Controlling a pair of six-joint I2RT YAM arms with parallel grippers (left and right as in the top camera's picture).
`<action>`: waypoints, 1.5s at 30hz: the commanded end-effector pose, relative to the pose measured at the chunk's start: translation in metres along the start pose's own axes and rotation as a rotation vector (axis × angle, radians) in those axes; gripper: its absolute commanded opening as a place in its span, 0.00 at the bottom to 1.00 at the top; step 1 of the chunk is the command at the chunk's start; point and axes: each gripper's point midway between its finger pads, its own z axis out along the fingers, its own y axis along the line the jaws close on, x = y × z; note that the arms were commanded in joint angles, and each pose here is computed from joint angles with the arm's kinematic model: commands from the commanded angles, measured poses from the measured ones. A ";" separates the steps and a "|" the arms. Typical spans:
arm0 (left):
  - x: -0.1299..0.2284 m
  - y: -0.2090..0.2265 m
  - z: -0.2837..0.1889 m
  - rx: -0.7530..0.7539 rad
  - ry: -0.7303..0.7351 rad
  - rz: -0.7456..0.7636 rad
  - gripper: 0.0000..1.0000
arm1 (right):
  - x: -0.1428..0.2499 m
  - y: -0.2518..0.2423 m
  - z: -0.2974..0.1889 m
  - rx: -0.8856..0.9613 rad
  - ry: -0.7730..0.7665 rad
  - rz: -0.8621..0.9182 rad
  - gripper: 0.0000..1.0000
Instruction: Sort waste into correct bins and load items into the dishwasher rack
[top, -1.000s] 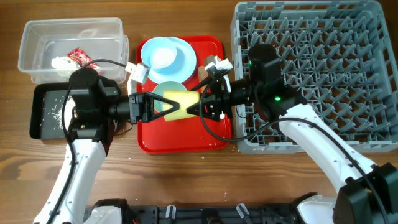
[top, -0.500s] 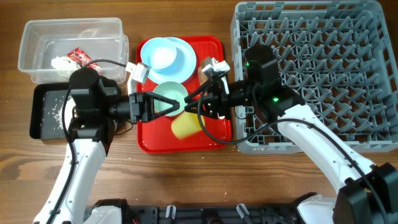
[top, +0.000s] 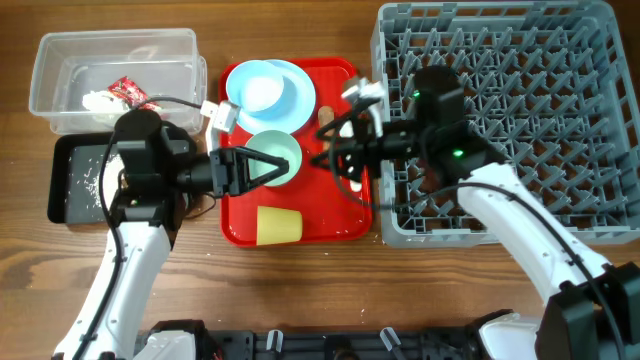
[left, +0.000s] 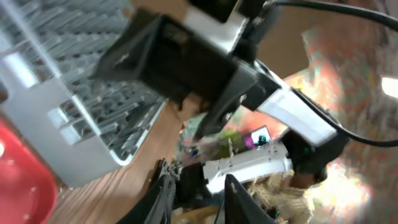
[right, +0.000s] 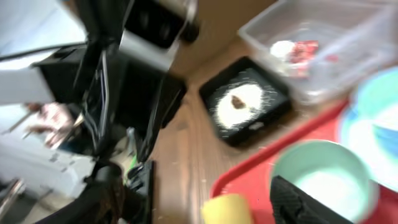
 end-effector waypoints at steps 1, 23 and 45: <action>0.009 0.066 -0.004 -0.235 -0.065 -0.096 0.32 | -0.002 -0.029 -0.018 0.120 -0.022 0.088 0.80; 0.091 0.177 -0.034 -0.561 0.150 -0.271 0.57 | 0.016 -0.043 -0.022 0.197 0.024 0.133 0.90; -0.015 0.057 -0.014 0.049 0.003 -0.415 0.04 | 0.017 -0.023 0.001 0.135 0.050 0.105 1.00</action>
